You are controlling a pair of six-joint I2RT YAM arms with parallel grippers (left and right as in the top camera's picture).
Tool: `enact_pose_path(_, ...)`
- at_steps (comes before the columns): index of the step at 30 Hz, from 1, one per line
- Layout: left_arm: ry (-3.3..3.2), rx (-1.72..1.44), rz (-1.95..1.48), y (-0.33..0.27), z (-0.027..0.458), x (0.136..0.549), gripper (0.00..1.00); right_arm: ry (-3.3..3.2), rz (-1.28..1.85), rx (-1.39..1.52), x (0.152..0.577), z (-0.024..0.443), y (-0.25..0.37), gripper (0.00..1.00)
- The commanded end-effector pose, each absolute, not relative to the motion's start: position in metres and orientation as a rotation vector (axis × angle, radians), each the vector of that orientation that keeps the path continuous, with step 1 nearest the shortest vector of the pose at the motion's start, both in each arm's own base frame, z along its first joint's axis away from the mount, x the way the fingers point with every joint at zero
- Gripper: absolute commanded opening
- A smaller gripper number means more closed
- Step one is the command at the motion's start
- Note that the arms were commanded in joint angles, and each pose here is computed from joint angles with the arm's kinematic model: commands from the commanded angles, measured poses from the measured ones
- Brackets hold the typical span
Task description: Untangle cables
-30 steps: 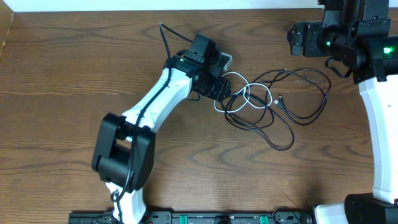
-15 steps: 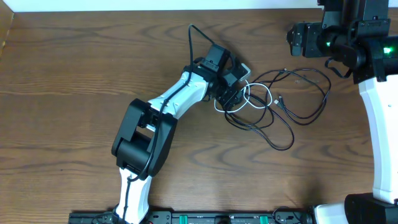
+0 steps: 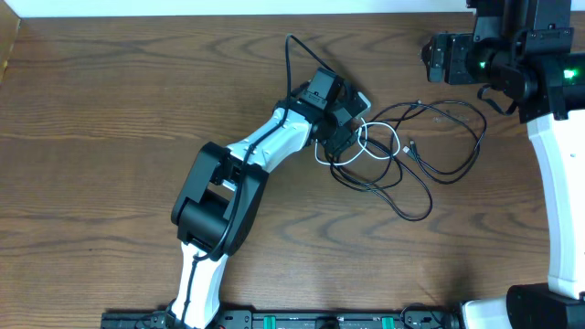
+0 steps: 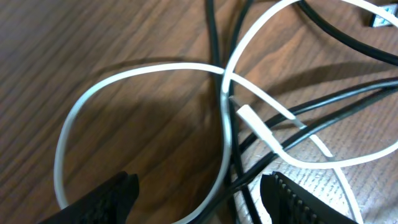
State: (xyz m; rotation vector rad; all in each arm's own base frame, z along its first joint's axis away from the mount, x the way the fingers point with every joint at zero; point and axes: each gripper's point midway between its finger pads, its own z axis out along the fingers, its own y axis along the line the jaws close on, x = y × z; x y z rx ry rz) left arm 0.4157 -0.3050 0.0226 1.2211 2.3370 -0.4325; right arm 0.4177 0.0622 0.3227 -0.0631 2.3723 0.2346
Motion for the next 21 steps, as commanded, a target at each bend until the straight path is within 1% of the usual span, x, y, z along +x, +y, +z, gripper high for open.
enact_pose_path(1, 2.319, 1.280, -0.413, -0.310, 0.008, 0.413, 0.66, 2.382, 0.245, -0.061, 0.417, 0.319, 0.063, 0.88)
enact_pose_path(4, 2.336, 1.286, -0.414, -0.309, -0.001, 0.411, 0.62, 2.382, 0.245, -0.061, 0.417, 0.319, 0.063, 0.87)
enact_pose_path(5, 2.339, 1.287, -0.414, -0.309, -0.003, 0.411, 0.59, 2.382, 0.245, -0.061, 0.417, 0.319, 0.064, 0.87)
enact_pose_path(6, 2.340, 1.287, -0.414, -0.309, -0.003, 0.411, 0.53, 2.382, 0.245, -0.061, 0.417, 0.319, 0.063, 0.87)
enact_pose_path(7, 2.337, 1.286, -0.413, -0.309, -0.003, 0.412, 0.44, 2.382, 0.245, -0.061, 0.417, 0.319, 0.063, 0.87)
enact_pose_path(8, 2.329, 1.282, -0.413, -0.310, -0.002, 0.413, 0.30, 2.381, 0.245, -0.061, 0.417, 0.319, 0.063, 0.87)
enact_pose_path(10, 2.310, 1.271, -0.410, -0.312, 0.002, 0.418, 0.10, 2.381, 0.245, -0.061, 0.417, 0.320, 0.063, 0.87)
enact_pose_path(11, 2.302, 1.243, -0.410, -0.312, 0.006, 0.422, 0.08, 2.381, 0.245, -0.061, 0.417, 0.319, 0.063, 0.88)
enact_pose_path(13, 2.291, 1.208, -0.411, -0.312, 0.014, 0.429, 0.08, 2.381, 0.245, -0.061, 0.417, 0.319, 0.063, 0.87)
enact_pose_path(16, 2.299, 1.070, -0.356, -0.301, 0.036, 0.449, 0.08, 2.381, 0.245, -0.061, 0.417, 0.319, 0.063, 0.88)
enact_pose_path(19, 2.282, 0.917, -0.286, -0.284, 0.075, 0.469, 0.08, 2.380, 0.247, -0.062, 0.418, 0.319, 0.064, 0.88)
enact_pose_path(21, 2.235, 0.832, -0.283, -0.273, 0.117, 0.475, 0.08, 2.380, 0.266, -0.070, 0.420, 0.318, 0.067, 0.88)
